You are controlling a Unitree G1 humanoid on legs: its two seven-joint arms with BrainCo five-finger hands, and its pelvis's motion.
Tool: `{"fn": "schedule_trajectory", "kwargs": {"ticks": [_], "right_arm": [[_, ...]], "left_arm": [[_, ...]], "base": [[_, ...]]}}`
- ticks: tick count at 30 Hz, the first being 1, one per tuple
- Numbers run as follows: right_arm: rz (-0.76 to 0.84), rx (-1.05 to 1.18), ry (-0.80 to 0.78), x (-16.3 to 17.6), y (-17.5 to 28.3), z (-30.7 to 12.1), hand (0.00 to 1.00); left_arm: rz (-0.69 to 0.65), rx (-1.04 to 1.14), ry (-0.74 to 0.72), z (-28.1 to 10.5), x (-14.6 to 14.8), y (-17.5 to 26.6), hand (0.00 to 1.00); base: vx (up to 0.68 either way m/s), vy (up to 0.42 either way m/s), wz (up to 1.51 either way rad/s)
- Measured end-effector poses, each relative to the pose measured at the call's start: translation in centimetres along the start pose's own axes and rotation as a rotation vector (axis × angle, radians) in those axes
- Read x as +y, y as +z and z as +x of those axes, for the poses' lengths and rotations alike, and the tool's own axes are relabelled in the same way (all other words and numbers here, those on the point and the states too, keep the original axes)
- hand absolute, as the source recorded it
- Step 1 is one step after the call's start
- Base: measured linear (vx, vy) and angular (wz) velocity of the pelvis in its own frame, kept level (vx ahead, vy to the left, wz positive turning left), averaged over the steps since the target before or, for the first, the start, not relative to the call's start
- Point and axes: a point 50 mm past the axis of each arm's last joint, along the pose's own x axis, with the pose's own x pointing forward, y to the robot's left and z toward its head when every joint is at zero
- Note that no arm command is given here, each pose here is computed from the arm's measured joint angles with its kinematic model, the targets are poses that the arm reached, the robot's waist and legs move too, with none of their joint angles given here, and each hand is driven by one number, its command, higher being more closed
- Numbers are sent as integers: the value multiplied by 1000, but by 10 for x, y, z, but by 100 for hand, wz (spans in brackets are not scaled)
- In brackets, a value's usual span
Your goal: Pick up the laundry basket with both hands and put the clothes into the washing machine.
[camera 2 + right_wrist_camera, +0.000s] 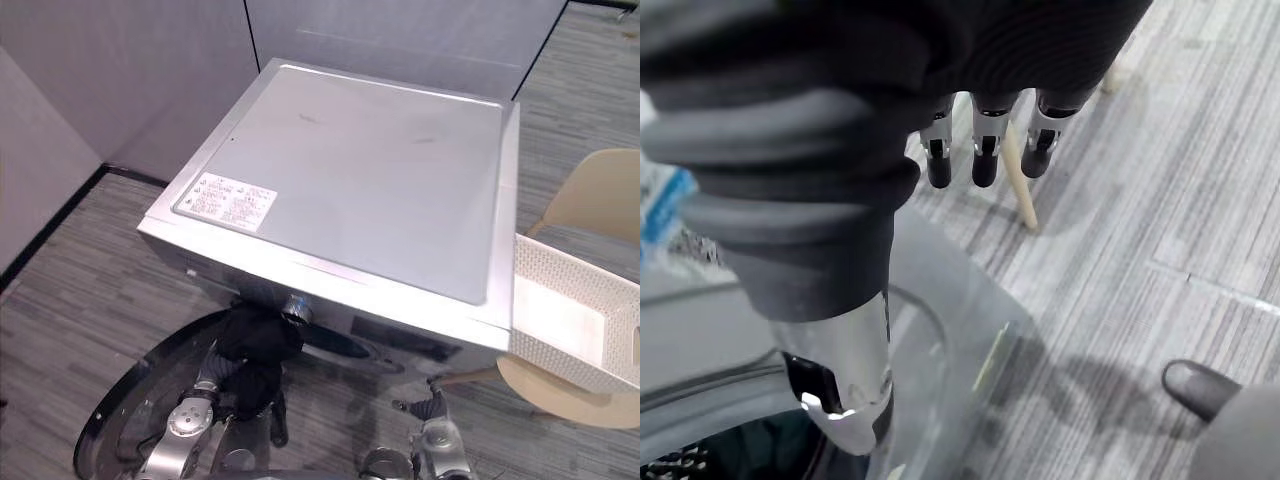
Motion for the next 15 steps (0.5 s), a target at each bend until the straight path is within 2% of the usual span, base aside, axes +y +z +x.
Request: {"fn": "schedule_trajectory", "kwargs": {"ticks": [8, 12, 15], "right_arm": [[3, -68, -12, -2, 24, 7, 0], [13, -141, -78, -18, 54, 15, 0], [30, -152, -88, -20, 61, 17, 0]], "left_arm": [[39, -8, 1, 4, 3, 2, 100], [47, -109, 14, 22, 0, 33, 100], [43, -178, 45, 33, 1, 55, 100]], "base": [[-4, 44, -8], [-199, -7, -11], [-253, 29, 0]]}}
